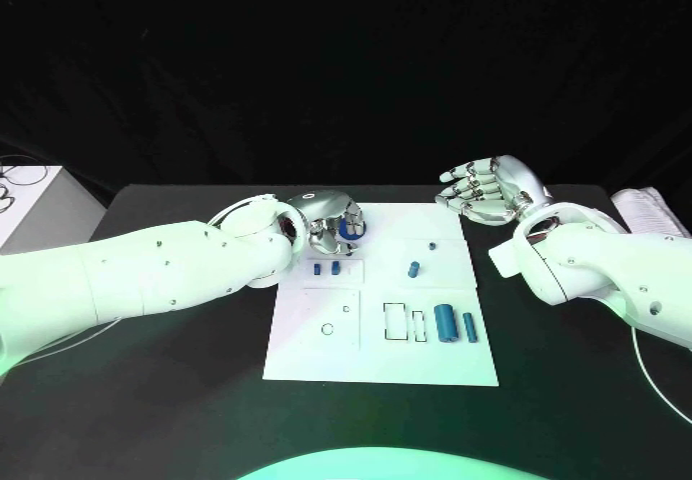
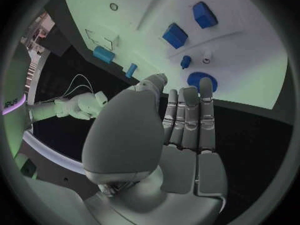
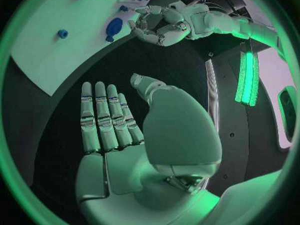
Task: Assemble the parts on the task board
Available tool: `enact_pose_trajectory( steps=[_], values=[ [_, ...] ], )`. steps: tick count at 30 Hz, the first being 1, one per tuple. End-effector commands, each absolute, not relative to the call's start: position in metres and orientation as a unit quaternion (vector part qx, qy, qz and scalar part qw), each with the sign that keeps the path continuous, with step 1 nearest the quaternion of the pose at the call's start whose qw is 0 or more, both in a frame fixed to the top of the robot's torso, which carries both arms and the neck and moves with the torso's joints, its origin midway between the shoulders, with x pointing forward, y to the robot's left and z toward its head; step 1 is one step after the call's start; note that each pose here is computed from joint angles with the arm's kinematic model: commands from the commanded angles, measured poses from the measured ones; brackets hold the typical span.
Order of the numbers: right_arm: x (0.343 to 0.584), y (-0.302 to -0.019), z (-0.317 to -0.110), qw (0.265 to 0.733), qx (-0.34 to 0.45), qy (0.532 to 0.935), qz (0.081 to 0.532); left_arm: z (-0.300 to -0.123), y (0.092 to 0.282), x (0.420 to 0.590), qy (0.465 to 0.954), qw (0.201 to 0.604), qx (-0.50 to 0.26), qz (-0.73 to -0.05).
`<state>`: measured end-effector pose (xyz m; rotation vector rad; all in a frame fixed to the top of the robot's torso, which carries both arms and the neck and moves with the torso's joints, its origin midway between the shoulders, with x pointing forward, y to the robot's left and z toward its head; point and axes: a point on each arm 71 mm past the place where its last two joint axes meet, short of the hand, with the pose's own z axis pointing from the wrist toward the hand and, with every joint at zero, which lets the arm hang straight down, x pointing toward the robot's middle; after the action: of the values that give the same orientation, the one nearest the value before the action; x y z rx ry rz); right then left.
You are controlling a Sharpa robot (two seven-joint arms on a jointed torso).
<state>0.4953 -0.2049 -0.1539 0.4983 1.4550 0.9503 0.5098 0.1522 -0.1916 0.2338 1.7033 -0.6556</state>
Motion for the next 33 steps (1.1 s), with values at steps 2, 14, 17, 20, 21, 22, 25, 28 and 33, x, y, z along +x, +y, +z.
enact_pose_trajectory(
  steps=[2,14,17,20,21,22,25,28,33],
  values=[
    [0.4945,-0.2029,-0.1535,0.618,0.207,0.632,0.418,-0.1983,0.1496,0.5105,0.760,0.586,0.137,-0.244],
    [0.4945,-0.2023,-0.1535,0.619,0.206,0.632,0.419,-0.2023,0.1464,0.5146,0.772,0.577,0.143,-0.223],
    [0.4944,-0.2020,-0.1534,0.619,0.206,0.632,0.419,-0.2025,0.1455,0.5162,0.771,0.580,0.142,-0.221],
    [0.4944,-0.2020,-0.1534,0.619,0.206,0.632,0.419,-0.2026,0.1451,0.5175,0.770,0.582,0.141,-0.219],
    [0.4944,-0.2020,-0.1534,0.619,0.206,0.632,0.419,-0.2026,0.1451,0.5178,0.770,0.582,0.141,-0.219],
    [0.4944,-0.2021,-0.1534,0.619,0.206,0.632,0.419,-0.2026,0.1451,0.5182,0.770,0.582,0.140,-0.219],
    [0.4943,-0.2019,-0.1534,0.618,0.206,0.632,0.419,-0.2029,0.1447,0.5189,0.771,0.582,0.140,-0.219],
    [0.4942,-0.2018,-0.1534,0.618,0.206,0.632,0.419,-0.2035,0.1437,0.5190,0.773,0.578,0.142,-0.219],
    [0.4942,-0.2018,-0.1534,0.618,0.206,0.632,0.419,-0.2048,0.1426,0.5192,0.777,0.572,0.145,-0.218]
  ],
)
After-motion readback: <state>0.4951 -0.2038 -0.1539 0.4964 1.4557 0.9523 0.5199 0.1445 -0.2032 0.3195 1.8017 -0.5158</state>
